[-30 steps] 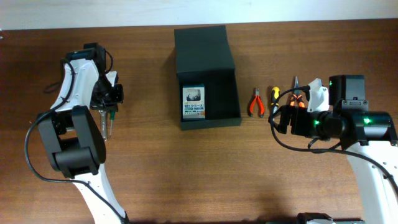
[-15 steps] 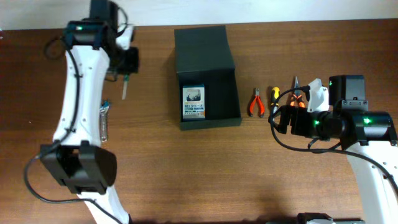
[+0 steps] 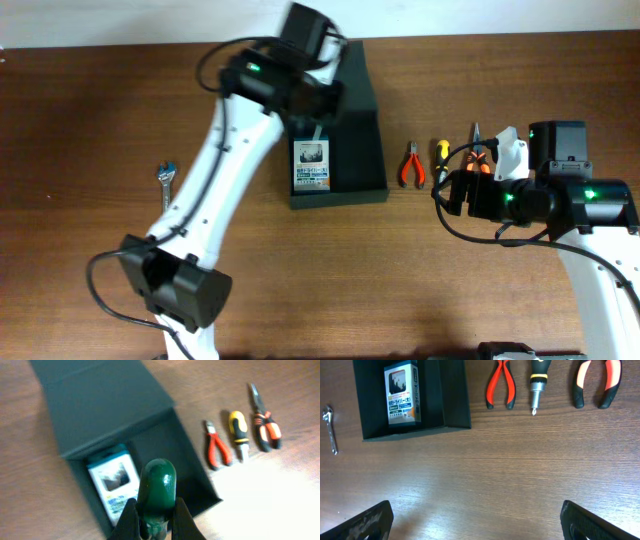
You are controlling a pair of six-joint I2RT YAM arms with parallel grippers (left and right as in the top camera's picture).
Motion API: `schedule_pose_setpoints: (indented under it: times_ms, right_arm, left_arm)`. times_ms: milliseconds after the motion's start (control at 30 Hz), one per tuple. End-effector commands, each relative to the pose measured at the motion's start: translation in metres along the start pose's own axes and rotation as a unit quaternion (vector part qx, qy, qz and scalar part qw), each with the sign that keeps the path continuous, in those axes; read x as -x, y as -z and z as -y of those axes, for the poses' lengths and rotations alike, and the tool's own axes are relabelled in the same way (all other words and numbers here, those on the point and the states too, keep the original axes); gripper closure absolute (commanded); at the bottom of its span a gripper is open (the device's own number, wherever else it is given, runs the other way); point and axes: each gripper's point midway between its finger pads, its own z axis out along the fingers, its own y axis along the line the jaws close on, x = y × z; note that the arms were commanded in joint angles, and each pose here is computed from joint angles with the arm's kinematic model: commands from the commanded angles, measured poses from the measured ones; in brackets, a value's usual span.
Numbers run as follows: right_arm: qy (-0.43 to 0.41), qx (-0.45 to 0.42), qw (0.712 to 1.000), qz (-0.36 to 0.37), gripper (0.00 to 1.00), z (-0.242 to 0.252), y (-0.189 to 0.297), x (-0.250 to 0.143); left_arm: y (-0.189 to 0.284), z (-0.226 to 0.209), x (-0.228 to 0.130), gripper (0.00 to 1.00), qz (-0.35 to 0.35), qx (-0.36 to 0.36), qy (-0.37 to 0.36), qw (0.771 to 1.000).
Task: Pack container
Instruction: 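Carry the green screwdriver into the box with the left gripper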
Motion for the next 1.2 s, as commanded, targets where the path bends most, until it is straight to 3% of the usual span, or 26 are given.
schedule_pose_setpoints:
  times_ms: [0,367,567,1067,1100,1167]
  right_arm:
    - [-0.001,-0.001,1.0,0.004,0.01,0.0,0.004,0.004]
    - [-0.005,-0.003,1.0,-0.008,0.01,0.001,0.004,-0.002]
    - [-0.007,-0.004,1.0,-0.013,0.01,0.001,0.004,-0.005]
    - [-0.009,-0.005,1.0,-0.019,0.01,0.002,0.004,-0.008]
    - [-0.009,-0.005,1.0,-0.019,0.01,0.002,0.004,-0.008]
    - [-0.01,-0.005,1.0,-0.019,0.01,0.002,0.004,-0.008]
  left_arm:
    - [-0.01,0.006,-0.001,0.98,0.003,0.035,0.048,0.998]
    - [-0.104,0.007,-0.028,0.98,-0.068,0.05,0.072,0.994]
    - [-0.139,0.0,-0.049,0.98,-0.105,0.068,0.135,0.983]
    - [-0.162,-0.007,-0.075,0.98,-0.149,0.09,0.162,0.971]
    - [-0.162,-0.007,-0.076,0.94,-0.15,0.09,0.162,0.971]
    - [-0.162,-0.009,-0.076,0.57,-0.151,0.091,0.163,0.971]
